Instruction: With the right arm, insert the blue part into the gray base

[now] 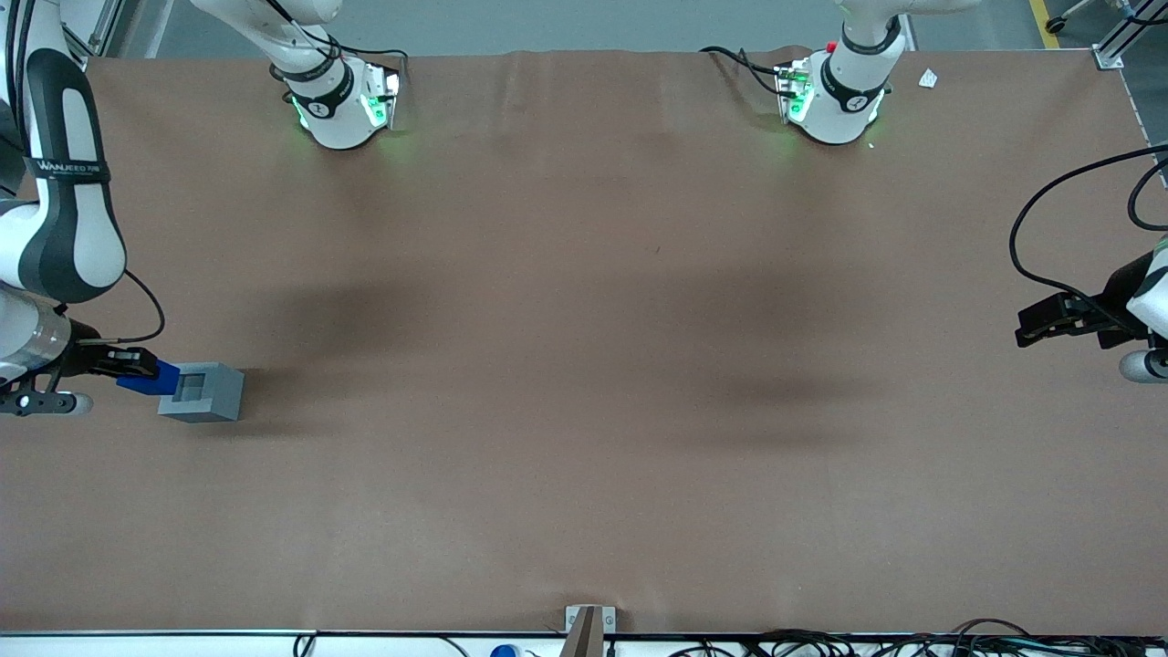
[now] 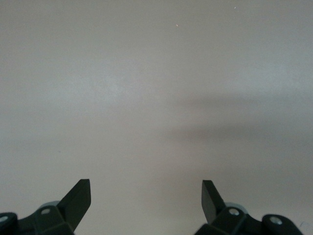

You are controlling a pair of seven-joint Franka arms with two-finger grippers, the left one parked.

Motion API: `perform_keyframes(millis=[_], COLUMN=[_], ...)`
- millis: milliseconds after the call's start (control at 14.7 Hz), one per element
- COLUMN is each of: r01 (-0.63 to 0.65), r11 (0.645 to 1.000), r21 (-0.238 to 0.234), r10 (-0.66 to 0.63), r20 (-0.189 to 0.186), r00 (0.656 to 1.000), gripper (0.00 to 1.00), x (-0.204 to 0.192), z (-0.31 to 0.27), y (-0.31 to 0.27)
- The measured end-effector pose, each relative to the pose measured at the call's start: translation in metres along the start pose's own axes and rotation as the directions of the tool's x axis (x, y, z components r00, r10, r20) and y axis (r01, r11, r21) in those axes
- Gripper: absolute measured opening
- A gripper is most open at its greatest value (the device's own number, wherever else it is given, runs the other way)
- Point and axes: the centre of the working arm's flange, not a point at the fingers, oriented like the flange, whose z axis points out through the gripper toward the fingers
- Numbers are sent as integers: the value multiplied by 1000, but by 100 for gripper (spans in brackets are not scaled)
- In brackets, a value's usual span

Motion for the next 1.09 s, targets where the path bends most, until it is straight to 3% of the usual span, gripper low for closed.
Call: perform_keyframes(millis=[272, 1088], r01=[29, 21], r11=[998, 998], r21=[52, 65], r10=[-29, -22], r20=[-3, 11], r00=[1000, 1000], gripper=[51, 51], x=[1, 1], z=[9, 30], y=[-2, 6])
